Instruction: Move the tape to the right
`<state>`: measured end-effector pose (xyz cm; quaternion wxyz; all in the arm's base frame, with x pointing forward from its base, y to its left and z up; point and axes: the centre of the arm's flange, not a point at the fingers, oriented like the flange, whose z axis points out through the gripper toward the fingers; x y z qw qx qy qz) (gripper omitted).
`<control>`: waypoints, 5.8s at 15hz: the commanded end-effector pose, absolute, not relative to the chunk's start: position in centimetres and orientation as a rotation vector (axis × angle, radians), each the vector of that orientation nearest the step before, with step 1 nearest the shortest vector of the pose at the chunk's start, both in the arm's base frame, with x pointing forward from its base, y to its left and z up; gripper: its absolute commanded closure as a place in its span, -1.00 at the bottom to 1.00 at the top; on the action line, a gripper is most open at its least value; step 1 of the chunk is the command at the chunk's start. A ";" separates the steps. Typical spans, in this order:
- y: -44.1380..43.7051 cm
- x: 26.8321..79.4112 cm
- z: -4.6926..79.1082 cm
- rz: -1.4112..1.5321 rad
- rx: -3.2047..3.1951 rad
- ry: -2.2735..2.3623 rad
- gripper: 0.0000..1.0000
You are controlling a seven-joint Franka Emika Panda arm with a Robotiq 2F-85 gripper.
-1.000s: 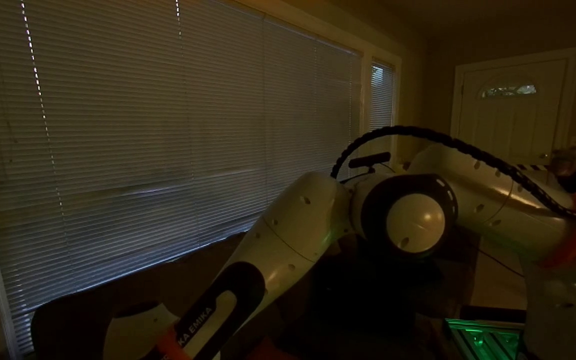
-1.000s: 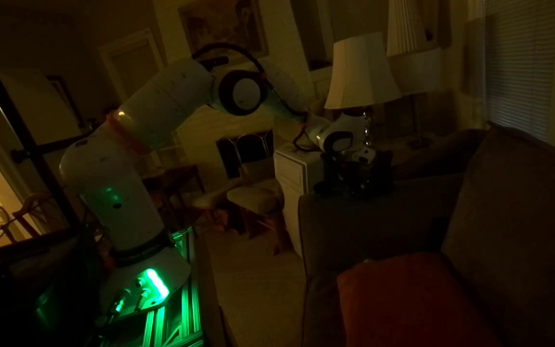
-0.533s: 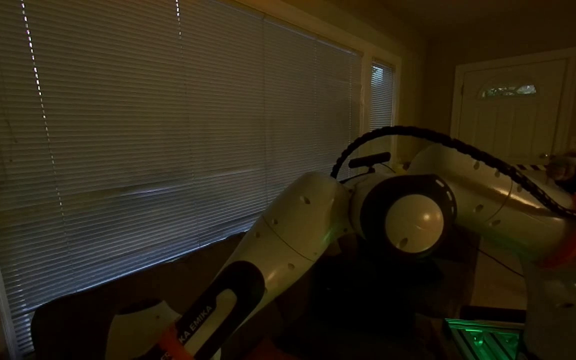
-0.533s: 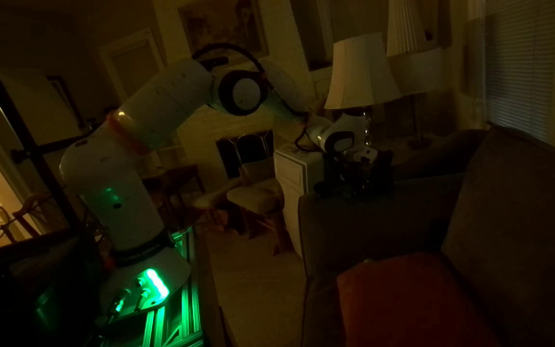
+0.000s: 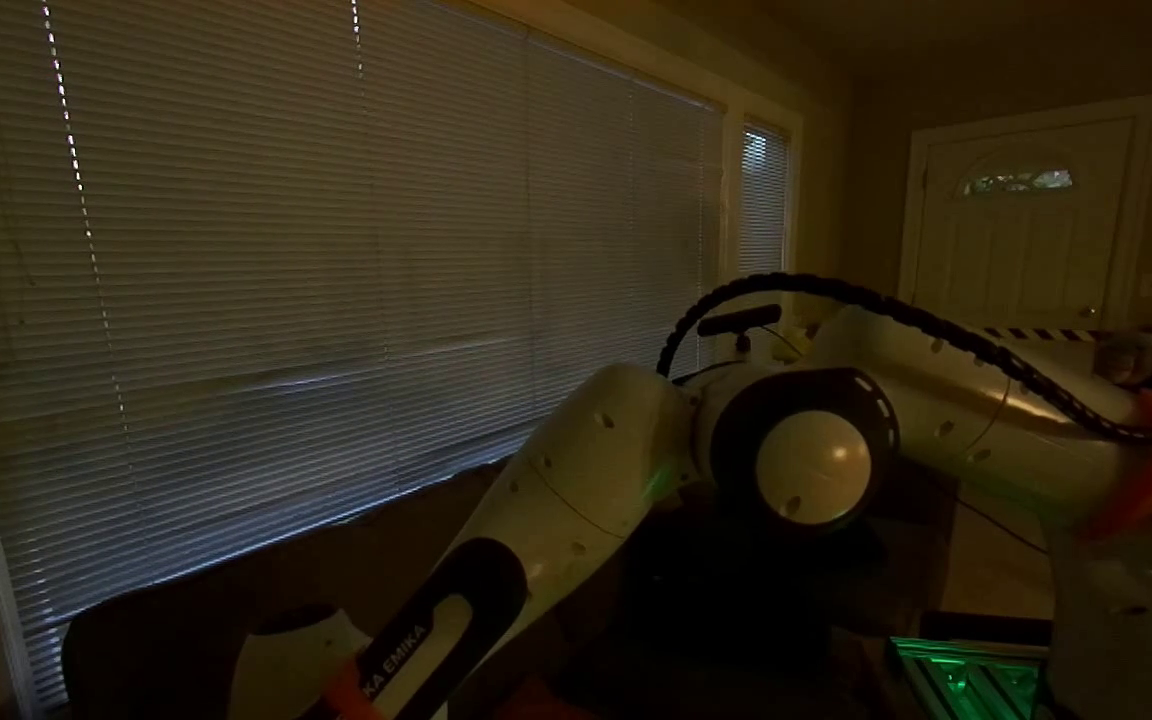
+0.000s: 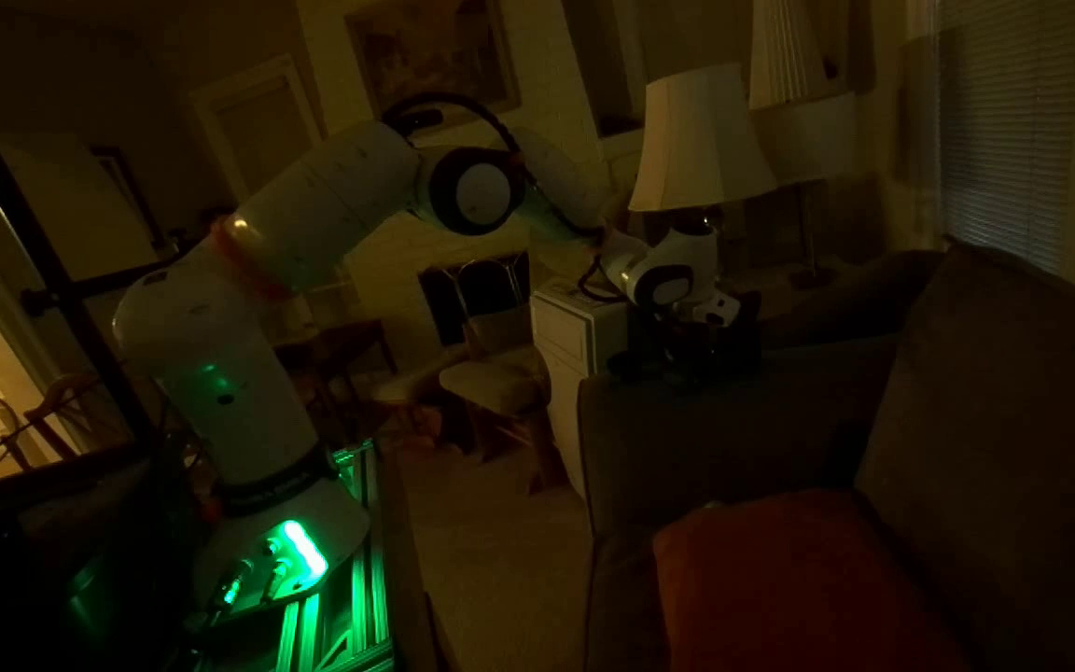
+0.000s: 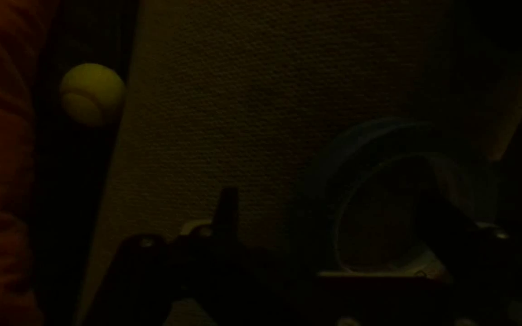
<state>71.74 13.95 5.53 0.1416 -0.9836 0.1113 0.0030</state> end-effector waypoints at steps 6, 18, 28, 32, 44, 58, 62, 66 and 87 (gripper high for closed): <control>14.9 73.6 3.2 -0.025 -2.812 0.323 0.09; 17.3 72.2 4.2 0.139 -2.833 0.206 0.90; 22.4 68.6 11.5 0.207 -2.898 0.090 0.90; 22.0 68.2 16.6 0.107 -2.984 0.154 0.90; 10.9 64.8 29.7 -0.104 -2.803 0.513 0.90; 6.9 66.4 31.7 -0.147 -2.715 0.536 0.60; 6.9 66.4 31.7 -0.147 -2.715 0.536 0.60; 6.9 66.4 31.7 -0.148 -2.715 0.536 0.60; 6.9 66.4 31.7 -0.148 -2.715 0.536 0.60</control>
